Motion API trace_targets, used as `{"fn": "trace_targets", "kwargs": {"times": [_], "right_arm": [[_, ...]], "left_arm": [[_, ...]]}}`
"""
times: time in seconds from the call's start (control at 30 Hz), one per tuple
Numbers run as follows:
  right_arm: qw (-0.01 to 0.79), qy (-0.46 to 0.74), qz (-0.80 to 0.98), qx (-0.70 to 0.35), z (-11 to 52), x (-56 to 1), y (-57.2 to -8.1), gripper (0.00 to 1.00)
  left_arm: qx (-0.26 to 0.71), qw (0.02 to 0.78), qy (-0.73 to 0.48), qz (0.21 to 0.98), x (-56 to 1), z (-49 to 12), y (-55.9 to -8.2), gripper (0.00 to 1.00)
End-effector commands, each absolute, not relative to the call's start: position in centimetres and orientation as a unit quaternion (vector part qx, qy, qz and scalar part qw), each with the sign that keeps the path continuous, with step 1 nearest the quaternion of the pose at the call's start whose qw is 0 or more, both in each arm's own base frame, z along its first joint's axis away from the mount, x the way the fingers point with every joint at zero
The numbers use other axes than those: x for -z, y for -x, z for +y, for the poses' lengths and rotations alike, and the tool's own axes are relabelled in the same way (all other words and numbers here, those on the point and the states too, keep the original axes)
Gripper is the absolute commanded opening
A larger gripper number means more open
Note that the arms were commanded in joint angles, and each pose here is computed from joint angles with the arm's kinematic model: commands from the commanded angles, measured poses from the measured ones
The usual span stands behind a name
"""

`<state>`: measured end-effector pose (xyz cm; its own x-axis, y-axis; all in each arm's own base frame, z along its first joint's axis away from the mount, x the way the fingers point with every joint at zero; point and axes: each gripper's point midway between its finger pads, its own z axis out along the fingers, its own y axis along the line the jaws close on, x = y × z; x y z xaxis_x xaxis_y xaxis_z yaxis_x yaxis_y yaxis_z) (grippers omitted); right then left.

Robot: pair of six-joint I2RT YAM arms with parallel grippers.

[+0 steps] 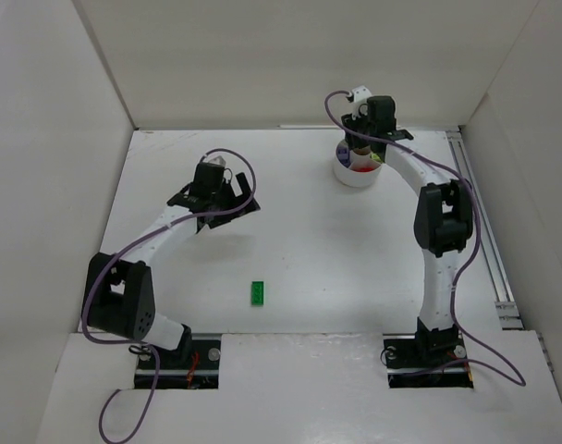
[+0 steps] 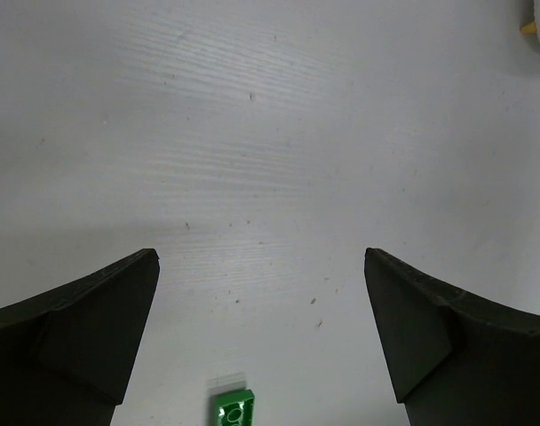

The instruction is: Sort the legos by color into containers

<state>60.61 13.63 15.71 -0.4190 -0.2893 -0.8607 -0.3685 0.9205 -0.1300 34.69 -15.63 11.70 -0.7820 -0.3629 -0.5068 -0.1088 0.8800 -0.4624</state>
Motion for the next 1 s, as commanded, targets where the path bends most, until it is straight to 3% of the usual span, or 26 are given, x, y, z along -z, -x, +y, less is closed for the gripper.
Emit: {"fn": "trace_targets", "kwargs": {"times": [0.0, 0.2, 0.47, 0.67, 0.97], "right_arm": [[0.563, 0.199, 0.801, -0.045, 13.9, -23.2, -59.5, 0.50], [0.598, 0.193, 0.776, -0.065, 14.7, -28.2, -54.2, 0.53], [0.592, 0.154, 0.783, -0.108, 14.7, -26.3, -45.2, 0.54], [0.589, 0.152, 0.786, -0.113, 14.3, -25.1, -40.1, 0.54], [0.603, 0.140, 0.778, -0.109, 12.8, -26.2, -36.6, 0.55]], "left_arm": [[0.201, 0.292, 0.087, 0.931, -11.8, -16.4, -31.6, 1.00], [0.183, 0.241, 0.064, 0.951, -9.0, -17.0, -25.3, 1.00], [0.117, 0.218, 0.079, 0.966, -6.3, -18.5, -18.7, 0.96], [0.083, 0.225, 0.139, 0.961, -5.0, -18.9, -18.1, 0.79], [0.072, 0.223, 0.162, 0.959, -3.3, -18.3, -16.8, 0.71]]}}
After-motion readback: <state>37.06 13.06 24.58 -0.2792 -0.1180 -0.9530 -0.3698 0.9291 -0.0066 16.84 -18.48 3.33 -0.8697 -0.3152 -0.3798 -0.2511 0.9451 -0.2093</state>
